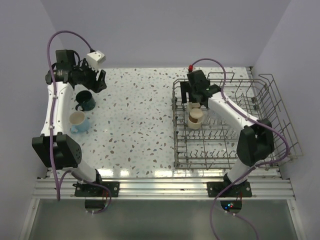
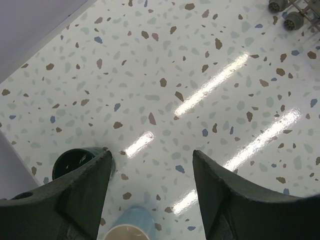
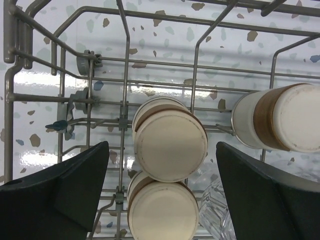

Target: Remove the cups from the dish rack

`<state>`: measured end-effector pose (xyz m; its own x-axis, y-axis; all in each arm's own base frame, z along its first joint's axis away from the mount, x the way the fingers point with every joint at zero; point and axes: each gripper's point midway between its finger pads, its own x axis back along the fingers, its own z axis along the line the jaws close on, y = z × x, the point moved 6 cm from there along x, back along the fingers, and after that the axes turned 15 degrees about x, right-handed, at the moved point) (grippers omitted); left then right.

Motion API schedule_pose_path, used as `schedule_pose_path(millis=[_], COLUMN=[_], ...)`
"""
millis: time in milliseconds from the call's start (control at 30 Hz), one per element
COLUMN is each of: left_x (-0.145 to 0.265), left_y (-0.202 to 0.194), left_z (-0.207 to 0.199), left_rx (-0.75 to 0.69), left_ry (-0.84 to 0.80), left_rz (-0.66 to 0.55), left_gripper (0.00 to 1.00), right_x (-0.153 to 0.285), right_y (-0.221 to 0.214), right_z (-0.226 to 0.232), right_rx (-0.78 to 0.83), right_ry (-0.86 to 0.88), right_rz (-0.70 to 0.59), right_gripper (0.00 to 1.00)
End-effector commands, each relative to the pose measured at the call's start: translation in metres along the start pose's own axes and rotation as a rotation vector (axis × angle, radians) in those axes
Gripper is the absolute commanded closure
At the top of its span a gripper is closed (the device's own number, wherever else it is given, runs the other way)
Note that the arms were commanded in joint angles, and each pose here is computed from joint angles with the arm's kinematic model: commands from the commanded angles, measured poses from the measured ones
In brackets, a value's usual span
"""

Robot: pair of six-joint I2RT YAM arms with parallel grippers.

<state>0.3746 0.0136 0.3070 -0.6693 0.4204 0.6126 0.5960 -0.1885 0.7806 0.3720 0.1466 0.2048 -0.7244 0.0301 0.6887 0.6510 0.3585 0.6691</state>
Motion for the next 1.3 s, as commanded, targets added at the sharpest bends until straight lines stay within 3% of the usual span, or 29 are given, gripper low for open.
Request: schedule_pose_path(millis=[0, 567, 700, 800, 1000, 1033, 1067, 1267], left_x=[0.005, 0.005, 0.005, 0.006, 0.007, 0.007, 0.008, 0.013], left_y=[0.011, 0.006, 0.008, 0.009, 0.01, 0.01, 0.012, 0.018], left_z=[-0.014, -0.034, -0.041, -0.048, -0.051, -0.052, -0.054, -0.066], left_rx=[-0.043, -0.088, -0.095, -0.112, -0.134, -0.13, -0.132, -0.104], left_ry=[-0.037, -0.083, -0.098, -0.105, -0.092, -0.095, -0.1, -0.158], left_rz=[-0.07, -0.044, -0.046, -0.048, -0.04, -0.038, -0.045, -0.078], left_gripper=[0.3, 0.3, 0.3, 0.3, 0.3, 0.3, 0.3, 0.3], right_x=[-0.005, -0.035, -0.039, -0.046, -0.048, -0.048, -0.047, -0.011], right_y=[0.004, -0.011, -0.014, -0.018, -0.022, -0.021, -0.021, 0.002], right_z=[-0.005, -0.003, -0.003, -0.004, -0.004, -0.004, -0.004, -0.02], right_rx=[0.02, 0.003, -0.009, -0.009, -0.024, -0.022, -0.023, -0.028], right_ry=[-0.044, -0.044, -0.03, -0.019, 0.018, 0.021, 0.02, 0.003], right_rz=[0.011, 0.049, 0.04, 0.052, 0.047, 0.041, 0.041, -0.04], right_gripper=[0.09, 0.06, 0.17, 0.18, 0.42, 0.52, 0.57, 0.74])
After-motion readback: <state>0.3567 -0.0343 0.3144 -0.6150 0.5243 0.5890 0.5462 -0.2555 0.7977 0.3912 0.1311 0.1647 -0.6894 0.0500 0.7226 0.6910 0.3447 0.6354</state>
